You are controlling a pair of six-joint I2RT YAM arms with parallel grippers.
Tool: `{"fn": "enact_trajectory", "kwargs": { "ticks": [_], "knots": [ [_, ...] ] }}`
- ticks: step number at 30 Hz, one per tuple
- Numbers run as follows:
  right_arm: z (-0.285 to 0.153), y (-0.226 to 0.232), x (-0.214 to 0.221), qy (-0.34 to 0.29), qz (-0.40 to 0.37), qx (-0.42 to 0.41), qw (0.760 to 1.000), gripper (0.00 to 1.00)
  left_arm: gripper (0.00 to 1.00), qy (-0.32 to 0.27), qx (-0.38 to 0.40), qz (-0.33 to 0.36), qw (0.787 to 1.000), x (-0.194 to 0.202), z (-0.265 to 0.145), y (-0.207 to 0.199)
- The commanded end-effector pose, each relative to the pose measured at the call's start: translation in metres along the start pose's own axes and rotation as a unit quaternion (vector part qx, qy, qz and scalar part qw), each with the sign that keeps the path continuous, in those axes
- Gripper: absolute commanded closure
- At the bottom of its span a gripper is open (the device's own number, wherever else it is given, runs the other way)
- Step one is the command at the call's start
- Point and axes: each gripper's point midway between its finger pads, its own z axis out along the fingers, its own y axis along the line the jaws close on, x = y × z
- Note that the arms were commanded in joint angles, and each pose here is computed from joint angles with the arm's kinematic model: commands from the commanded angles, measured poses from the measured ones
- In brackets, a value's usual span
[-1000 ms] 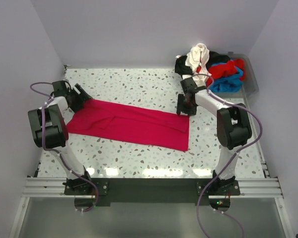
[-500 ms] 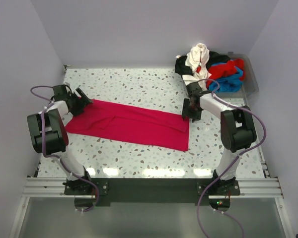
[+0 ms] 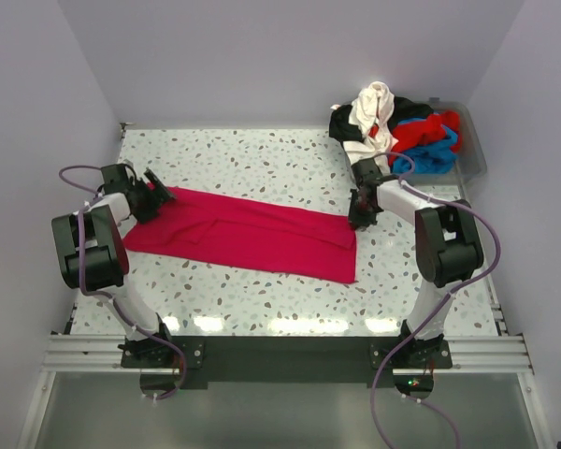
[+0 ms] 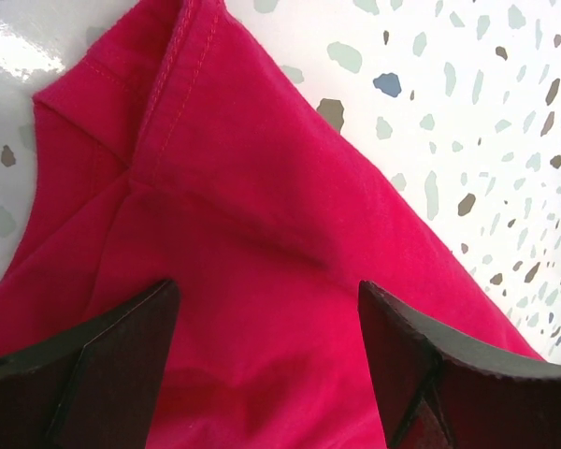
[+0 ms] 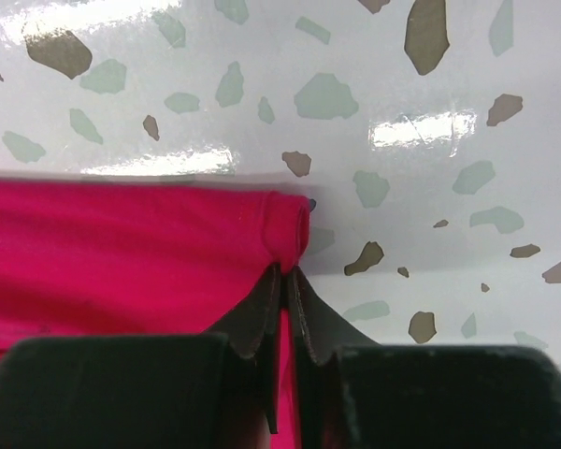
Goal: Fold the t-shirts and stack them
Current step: Fold the tshirt
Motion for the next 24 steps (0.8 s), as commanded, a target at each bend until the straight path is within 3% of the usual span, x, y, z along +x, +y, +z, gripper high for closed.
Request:
{"fn": "enact_trajectory", "kwargs": {
  "ticks": [1,2,12,13,15,17,19,24],
  "knots": [
    [-0.003,-0.015,-0.016,-0.026,0.011,0.029,0.999,0.96,0.17,0.000,-0.033,0.023,0.999,0.006,0.003,0.017],
    [-0.004,-0.017,-0.017,-0.026,0.012,0.032,0.999,1.00,0.17,0.002,-0.036,0.026,0.999,0.007,0.003,0.019],
    [-0.008,-0.043,-0.023,-0.026,0.031,0.060,0.997,0.99,0.17,-0.008,-0.077,0.042,0.996,-0.002,-0.006,0.030],
    [-0.010,-0.041,-0.025,-0.029,0.029,0.056,0.998,0.96,0.17,-0.011,-0.072,0.047,0.996,-0.004,-0.007,0.026],
    [-0.015,-0.034,-0.031,-0.036,0.024,0.037,0.998,0.71,0.17,-0.026,-0.063,0.063,0.996,-0.014,-0.015,0.014],
    [-0.021,-0.029,-0.037,-0.044,0.019,0.027,0.998,0.57,0.17,-0.042,-0.054,0.092,0.993,-0.022,-0.024,-0.004],
    [-0.030,-0.025,-0.040,-0.051,0.010,0.013,0.999,0.51,0.16,-0.039,-0.059,0.112,0.991,-0.017,-0.029,-0.015],
    [-0.050,-0.025,-0.029,-0.054,-0.008,0.001,0.998,0.45,0.16,-0.055,-0.064,0.157,0.984,0.000,-0.056,-0.044]
  ]
}}
